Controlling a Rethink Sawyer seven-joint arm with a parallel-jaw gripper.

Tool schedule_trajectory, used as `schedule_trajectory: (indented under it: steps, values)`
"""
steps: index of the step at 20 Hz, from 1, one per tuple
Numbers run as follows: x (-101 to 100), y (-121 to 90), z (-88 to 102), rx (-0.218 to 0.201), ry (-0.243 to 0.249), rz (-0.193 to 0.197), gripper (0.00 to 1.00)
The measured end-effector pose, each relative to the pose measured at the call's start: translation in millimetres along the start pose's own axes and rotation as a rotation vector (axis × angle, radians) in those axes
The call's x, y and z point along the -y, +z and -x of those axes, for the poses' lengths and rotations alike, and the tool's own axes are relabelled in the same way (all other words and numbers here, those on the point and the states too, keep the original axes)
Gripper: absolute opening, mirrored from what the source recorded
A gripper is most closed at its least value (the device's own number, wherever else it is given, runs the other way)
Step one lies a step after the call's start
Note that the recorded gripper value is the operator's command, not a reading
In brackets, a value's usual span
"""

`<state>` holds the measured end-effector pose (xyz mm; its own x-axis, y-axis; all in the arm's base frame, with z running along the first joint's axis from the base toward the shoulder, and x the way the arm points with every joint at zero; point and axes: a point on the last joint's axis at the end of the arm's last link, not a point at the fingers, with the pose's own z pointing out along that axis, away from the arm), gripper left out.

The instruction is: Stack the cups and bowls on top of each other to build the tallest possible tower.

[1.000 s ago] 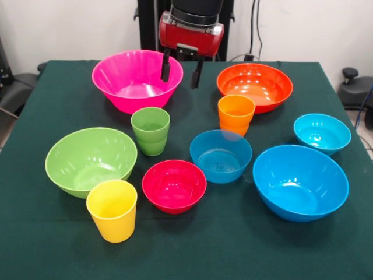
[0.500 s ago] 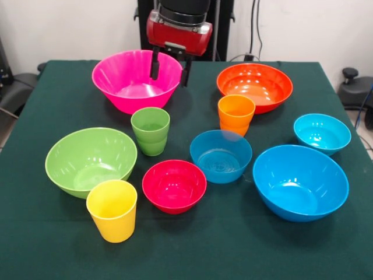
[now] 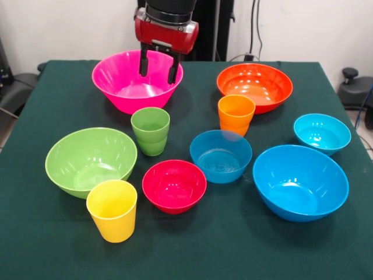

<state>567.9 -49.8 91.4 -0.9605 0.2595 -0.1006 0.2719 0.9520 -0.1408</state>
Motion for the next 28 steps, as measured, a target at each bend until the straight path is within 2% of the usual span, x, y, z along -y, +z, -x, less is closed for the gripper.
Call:
schedule_trajectory:
  steps: [10,15,20,28]
  values:
    - [6,1,-1.5,0.021,0.007,-0.008,1.00]
    - [6,3,-4.0,0.018,0.004,-0.012,1.00]
    - [2,12,-9.5,0.006,-0.003,-0.012,1.00]
    - [0,39,-23.8,-0.030,-0.005,-0.006,1.00]
